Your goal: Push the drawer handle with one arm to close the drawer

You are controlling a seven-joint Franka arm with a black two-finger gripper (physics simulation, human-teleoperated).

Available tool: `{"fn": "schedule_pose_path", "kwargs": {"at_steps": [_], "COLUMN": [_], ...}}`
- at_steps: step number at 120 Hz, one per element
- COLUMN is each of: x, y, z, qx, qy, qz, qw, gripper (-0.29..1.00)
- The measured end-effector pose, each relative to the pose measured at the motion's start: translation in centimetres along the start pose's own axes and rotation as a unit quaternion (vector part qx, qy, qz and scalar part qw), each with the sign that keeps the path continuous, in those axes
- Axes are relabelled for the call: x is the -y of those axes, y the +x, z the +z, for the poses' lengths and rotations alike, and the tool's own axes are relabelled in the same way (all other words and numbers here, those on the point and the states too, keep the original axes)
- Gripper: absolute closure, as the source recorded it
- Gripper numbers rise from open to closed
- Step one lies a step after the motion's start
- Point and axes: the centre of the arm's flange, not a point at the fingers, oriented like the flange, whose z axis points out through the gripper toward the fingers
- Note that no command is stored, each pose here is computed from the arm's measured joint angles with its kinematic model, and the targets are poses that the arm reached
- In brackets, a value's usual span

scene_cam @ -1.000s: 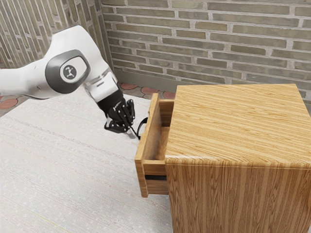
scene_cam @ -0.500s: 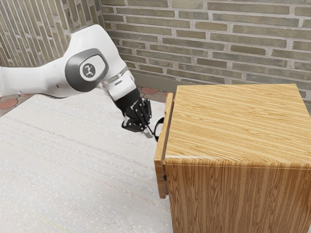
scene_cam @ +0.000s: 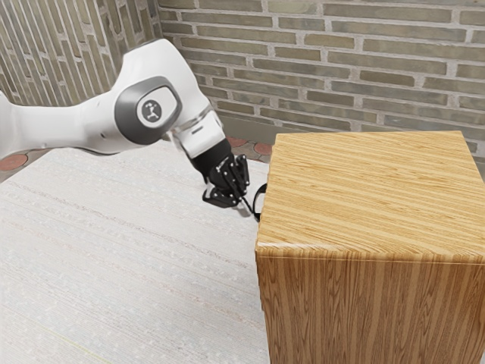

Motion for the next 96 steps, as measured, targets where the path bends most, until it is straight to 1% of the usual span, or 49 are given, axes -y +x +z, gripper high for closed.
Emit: {"fn": "schedule_pose_path", "kwargs": {"at_steps": [55, 73, 96], "x": [0.3, -0.3, -2.0], "y": [0.3, 0.1, -1.4], "z": [0.2, -0.1, -0.7], "qx": [-0.004, -0.006, -0.003], "qy": [0.002, 0.000, -0.003], "qz": [-0.005, -0.004, -0.007], "qw": [1.000, 1.000, 1.000], "gripper": [0.74, 0.74, 0.74]}}
